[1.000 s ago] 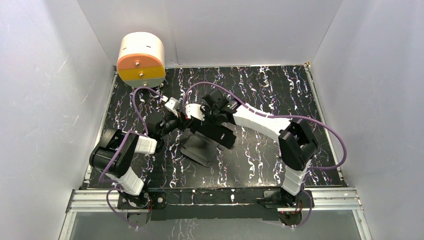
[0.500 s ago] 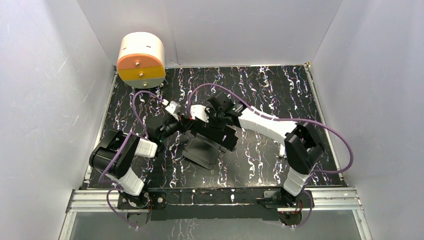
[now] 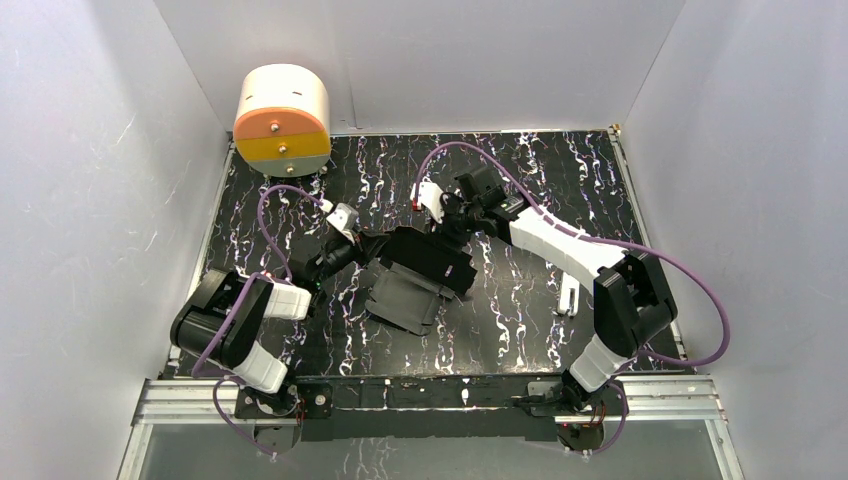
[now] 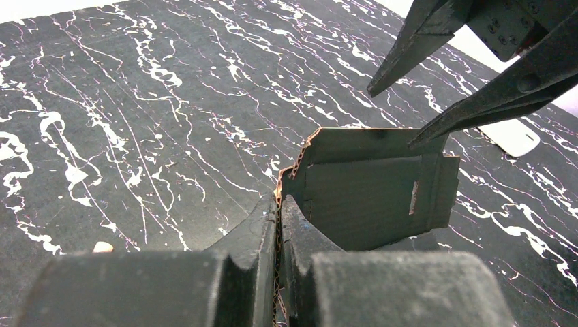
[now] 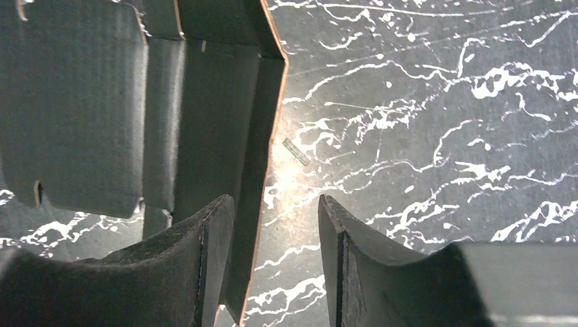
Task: Fold the paper box
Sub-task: Fold the paper box at the center of the board.
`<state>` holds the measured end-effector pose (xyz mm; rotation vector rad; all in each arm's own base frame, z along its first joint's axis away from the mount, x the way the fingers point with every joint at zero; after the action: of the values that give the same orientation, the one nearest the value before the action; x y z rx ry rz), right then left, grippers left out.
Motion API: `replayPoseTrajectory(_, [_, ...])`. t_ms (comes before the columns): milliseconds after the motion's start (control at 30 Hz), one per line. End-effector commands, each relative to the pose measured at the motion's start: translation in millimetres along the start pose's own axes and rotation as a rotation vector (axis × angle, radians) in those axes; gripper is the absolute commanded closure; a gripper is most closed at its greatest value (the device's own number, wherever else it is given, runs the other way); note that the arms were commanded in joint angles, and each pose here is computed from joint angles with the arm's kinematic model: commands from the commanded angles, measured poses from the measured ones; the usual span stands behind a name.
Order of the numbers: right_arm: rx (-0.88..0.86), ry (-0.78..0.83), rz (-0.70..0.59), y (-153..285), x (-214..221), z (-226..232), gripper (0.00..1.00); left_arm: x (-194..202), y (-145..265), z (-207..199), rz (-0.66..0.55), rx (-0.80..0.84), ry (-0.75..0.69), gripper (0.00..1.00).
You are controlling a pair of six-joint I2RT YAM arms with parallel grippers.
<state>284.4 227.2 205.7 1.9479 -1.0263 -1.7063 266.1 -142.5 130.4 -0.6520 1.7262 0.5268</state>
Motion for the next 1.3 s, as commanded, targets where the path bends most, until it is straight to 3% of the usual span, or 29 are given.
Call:
replayPoseTrajectory(0, [-0.048, -0.009, -0.102, -1.1, -9.5, 1.9, 0.44, -17.1, -0.6, -3.6, -0.085, 0.034, -0.084, 1.00])
replayPoseTrajectory(467, [-0.085, -0.032, -0.094, -18.1, 1.7, -1.1, 0.52, -18.8, -0.4, -4.3, -0.091, 0.040, -0.082, 1.00])
replayPoseTrajectory(633, [-0.107, -0.033, -0.101, -21.2, 1.5, -0.7, 0.59, -18.4, -1.4, -4.2, -0.090, 0.043, -0.077, 1.00])
replayPoseTrajectory(733, [-0.111, -0.033, -0.097, -21.1, 1.6, -0.7, 0.73, -17.7, -2.5, -3.9, -0.087, 0.046, -0.071, 1.00])
replayPoseTrajectory(867, [-0.088, -0.027, -0.064, -18.0, 3.5, -0.8, 0.99, -17.1, -3.9, -2.9, -0.086, 0.040, -0.062, 1.00])
replayPoseTrajectory(1267, [0.139, 0.245, 0.052, -8.1, -26.1, -7.3, 1.00, -21.8, -16.4, -0.7, -0.086, 0.076, -0.044, 1.00])
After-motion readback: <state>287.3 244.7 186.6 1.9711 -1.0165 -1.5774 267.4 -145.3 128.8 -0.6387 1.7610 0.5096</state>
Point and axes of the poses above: each gripper's point midway between its finger pads, its own y axis back along the fingers, its own z axis along the line the jaws close on, x = y × z, the point moved 10 cm from there along y, back along the fingers, and after that the axes turned 2 degrees about y, right-handed, at the moved point
